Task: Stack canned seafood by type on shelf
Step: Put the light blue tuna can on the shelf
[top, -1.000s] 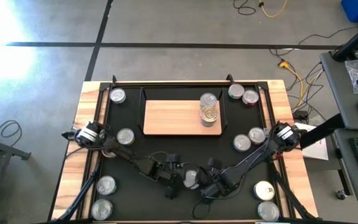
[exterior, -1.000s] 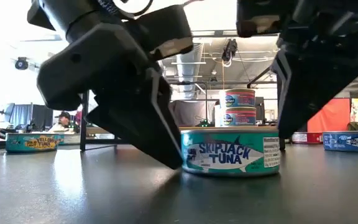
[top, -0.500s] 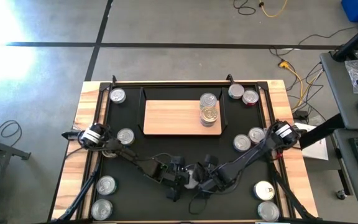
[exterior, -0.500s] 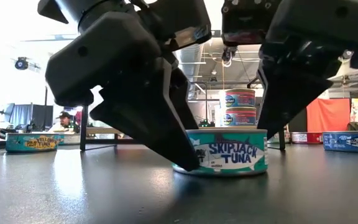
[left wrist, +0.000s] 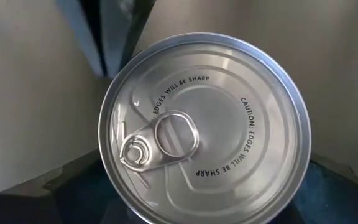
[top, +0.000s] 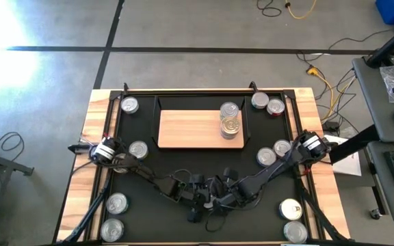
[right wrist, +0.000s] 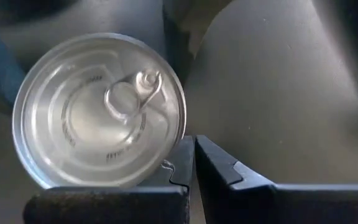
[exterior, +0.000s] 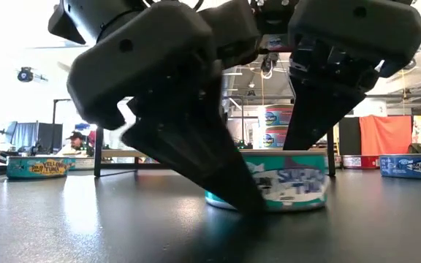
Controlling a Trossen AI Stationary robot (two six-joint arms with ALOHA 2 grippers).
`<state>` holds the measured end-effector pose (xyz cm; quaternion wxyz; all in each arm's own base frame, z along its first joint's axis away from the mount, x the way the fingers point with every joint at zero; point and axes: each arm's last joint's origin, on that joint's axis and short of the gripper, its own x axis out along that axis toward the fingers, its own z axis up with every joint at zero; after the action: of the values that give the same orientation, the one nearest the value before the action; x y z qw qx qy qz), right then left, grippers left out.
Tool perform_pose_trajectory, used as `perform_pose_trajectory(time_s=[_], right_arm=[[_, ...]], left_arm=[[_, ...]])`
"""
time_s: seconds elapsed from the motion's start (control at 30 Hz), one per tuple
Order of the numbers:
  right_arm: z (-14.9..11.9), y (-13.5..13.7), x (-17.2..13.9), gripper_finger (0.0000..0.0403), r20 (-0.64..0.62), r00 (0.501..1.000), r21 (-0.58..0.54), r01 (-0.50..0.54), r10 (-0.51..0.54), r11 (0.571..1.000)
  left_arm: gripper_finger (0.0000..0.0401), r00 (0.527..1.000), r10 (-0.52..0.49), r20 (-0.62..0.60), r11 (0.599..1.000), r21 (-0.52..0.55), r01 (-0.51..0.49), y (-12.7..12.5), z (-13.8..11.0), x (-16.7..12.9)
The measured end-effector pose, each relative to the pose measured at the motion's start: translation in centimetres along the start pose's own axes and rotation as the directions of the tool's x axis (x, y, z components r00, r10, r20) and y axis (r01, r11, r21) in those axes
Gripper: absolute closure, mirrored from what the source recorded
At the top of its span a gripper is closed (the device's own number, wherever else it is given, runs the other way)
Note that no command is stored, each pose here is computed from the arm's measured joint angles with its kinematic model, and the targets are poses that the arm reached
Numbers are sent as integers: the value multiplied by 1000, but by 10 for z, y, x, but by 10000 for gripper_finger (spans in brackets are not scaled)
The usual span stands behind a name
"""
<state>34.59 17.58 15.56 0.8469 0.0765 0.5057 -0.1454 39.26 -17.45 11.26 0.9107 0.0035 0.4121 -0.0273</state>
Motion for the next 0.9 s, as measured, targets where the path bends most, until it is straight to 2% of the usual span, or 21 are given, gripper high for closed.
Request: perform_pose_trajectory(time_s=[0.37,0.5,0.57,0.67,0.77,0.9], right_arm=[[4,0,-5,390,-6,1000,2,-7,7,1000],[16,0,-30,390,-14,1000,-22,-11,11,1000],[19,-3,-48,390,-28,1000,-70,3,-5,998],[12,-9,-60,390,-87,994,-128,49,-60,991],[-2,-12,-60,390,-148,983,-139,90,-110,986],[-17,-4,-48,390,-186,981,-118,30,-52,993]], left_arm=[[1,984,54,170,998,-21,-51,-14,-6,8],[1,977,82,196,995,-75,-68,-13,-14,9],[1,976,88,197,994,-86,-72,-13,-17,9],[1,974,86,210,994,-91,-68,-12,-22,10],[1,970,82,227,994,-95,-62,-11,-25,10],[1,970,81,231,994,-86,-63,-11,-25,10]])
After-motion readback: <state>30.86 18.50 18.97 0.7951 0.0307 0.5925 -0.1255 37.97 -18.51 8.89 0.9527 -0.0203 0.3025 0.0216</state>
